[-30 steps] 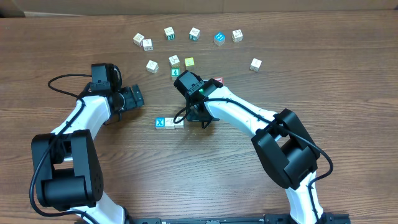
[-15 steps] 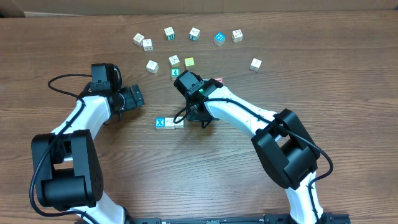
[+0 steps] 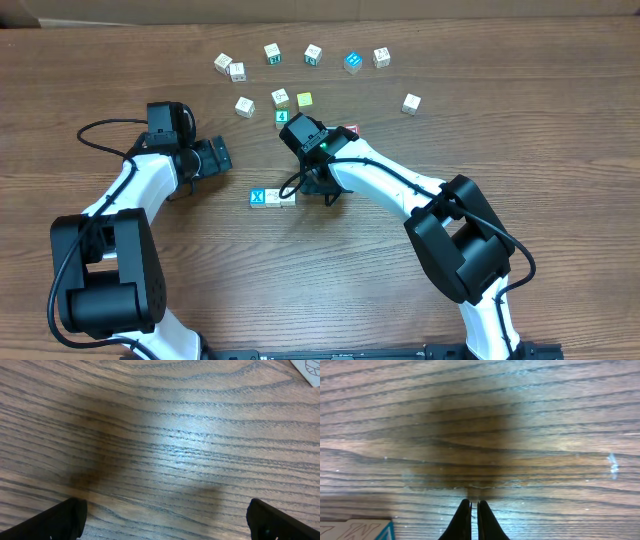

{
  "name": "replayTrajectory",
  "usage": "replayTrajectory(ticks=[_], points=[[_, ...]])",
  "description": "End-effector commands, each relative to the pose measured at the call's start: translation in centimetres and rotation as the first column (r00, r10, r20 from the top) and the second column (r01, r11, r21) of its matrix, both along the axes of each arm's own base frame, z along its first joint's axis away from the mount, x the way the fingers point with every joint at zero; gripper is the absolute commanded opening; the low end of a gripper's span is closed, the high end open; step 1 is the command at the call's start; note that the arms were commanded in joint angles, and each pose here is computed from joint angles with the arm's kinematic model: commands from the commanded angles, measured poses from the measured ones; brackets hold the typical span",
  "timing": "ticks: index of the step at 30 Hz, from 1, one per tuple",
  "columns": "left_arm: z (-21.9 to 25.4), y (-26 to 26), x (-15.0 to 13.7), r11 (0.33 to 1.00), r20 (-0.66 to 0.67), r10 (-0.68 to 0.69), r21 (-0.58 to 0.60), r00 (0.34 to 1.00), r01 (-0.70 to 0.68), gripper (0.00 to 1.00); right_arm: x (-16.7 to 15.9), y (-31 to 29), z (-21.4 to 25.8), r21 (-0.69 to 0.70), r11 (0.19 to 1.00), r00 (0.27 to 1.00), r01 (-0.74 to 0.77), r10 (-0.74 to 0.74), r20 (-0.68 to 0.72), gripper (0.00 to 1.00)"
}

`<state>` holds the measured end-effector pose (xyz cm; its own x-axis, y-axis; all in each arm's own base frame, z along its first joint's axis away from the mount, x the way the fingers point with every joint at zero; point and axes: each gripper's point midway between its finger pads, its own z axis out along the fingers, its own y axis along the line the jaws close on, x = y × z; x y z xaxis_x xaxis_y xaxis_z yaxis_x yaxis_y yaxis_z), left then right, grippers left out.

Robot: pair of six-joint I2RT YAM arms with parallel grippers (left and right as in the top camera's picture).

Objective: Form a horizontal line

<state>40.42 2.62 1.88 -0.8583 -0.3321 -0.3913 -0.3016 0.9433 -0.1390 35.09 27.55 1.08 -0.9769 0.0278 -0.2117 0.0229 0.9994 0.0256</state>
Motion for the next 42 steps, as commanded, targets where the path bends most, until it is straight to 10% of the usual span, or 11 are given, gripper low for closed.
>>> replayTrajectory(ticks=[1, 26, 42], points=[[-0.6, -0.2, -0.3, 1.0, -0.016, 0.005, -0.013, 1.0, -0.005, 1.0, 0.6, -1.0, 0.4, -0.047, 0.999, 0.999, 0.011, -0.009, 0.04, 0.04], [-0.6, -0.2, -0.3, 1.0, -0.016, 0.005, -0.012, 1.0, -0.005, 0.99, 1.2, 1.4, 5.7, 0.034, 0.994, 0.993, -0.108, 0.106, 0.058, 0.04], [-0.6, -0.2, -0.3, 1.0, -0.017, 0.005, -0.013, 1.0, -0.005, 0.99, 4.5, 2.2, 25.3, 0.138, 0.969, 0.938, -0.203, 0.152, 0.31, 0.03]])
